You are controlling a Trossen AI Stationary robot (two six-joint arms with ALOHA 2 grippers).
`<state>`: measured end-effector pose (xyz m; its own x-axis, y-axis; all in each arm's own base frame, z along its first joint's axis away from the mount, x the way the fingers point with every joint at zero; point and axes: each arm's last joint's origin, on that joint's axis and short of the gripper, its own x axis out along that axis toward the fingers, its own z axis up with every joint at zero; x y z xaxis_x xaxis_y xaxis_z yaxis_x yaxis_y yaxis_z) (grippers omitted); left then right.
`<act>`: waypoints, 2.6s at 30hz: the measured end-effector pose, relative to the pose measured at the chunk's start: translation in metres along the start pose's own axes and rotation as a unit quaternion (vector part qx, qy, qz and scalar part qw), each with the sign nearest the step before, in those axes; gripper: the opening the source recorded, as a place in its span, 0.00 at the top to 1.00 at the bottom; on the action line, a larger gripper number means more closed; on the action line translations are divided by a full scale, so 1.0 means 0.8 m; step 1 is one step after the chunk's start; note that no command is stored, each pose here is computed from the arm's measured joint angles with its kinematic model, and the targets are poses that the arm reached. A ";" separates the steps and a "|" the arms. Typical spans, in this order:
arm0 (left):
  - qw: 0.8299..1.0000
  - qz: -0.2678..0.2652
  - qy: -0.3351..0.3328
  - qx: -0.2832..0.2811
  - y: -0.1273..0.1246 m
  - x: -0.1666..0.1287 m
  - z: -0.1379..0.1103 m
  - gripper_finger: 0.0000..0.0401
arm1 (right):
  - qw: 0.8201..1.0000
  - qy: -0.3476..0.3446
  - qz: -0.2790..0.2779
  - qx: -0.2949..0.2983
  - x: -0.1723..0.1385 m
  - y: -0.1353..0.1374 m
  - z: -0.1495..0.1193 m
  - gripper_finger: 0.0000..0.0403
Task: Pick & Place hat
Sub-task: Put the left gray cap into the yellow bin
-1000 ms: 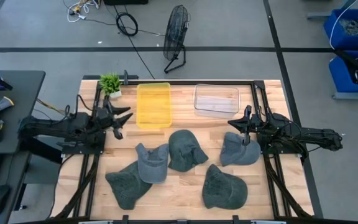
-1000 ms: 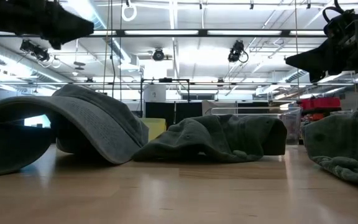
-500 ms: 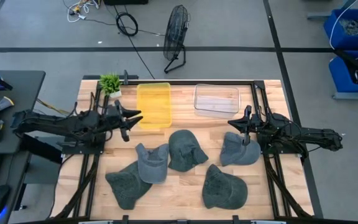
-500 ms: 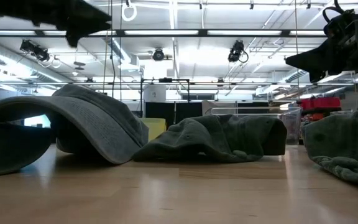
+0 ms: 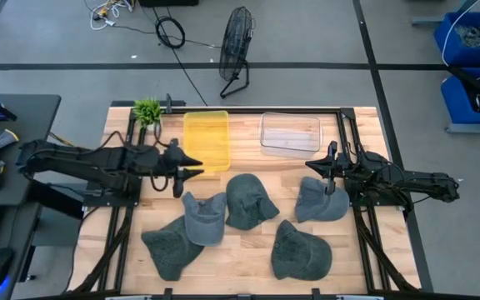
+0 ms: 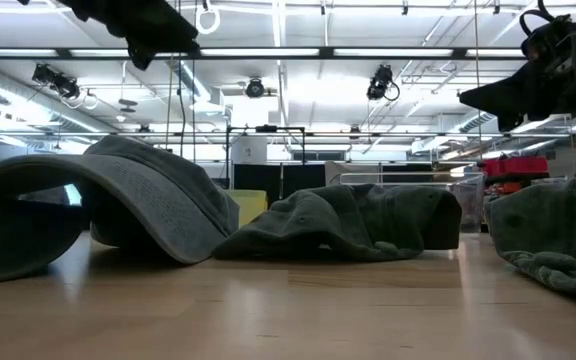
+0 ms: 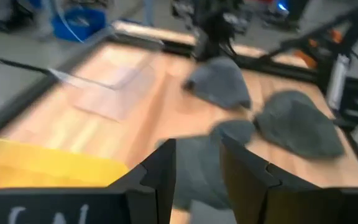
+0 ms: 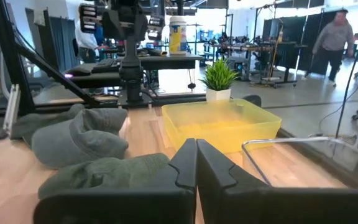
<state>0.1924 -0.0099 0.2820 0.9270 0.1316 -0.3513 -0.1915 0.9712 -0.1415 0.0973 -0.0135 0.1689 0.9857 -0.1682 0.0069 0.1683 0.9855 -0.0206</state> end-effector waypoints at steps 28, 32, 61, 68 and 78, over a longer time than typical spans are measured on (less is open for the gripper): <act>0.994 -0.041 0.103 0.026 -0.007 0.079 -0.037 0.69 | 0.999 -0.002 -0.005 0.043 0.000 0.000 0.000 0.99; 0.992 -0.047 0.107 0.041 -0.007 0.080 -0.039 0.69 | 0.997 -0.003 -0.013 0.078 0.000 -0.001 0.000 0.96; 0.896 -0.116 0.415 -0.108 -0.104 -0.007 -0.140 0.69 | 0.992 -0.109 0.057 0.018 -0.003 0.003 0.026 0.82; 0.891 -0.087 0.437 -0.090 -0.101 -0.015 -0.155 0.69 | 0.994 -0.087 0.058 0.035 -0.002 0.004 0.021 0.83; 0.877 -0.097 0.465 -0.065 -0.107 -0.003 -0.169 0.69 | 0.996 -0.056 0.058 0.045 -0.001 0.004 0.014 0.83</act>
<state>0.1631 -0.1205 0.1699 0.2929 -0.3117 -0.9039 -0.1513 0.9184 -0.3657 0.0970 -0.0101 0.1800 0.9910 -0.0547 0.1220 0.0475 0.9970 0.0614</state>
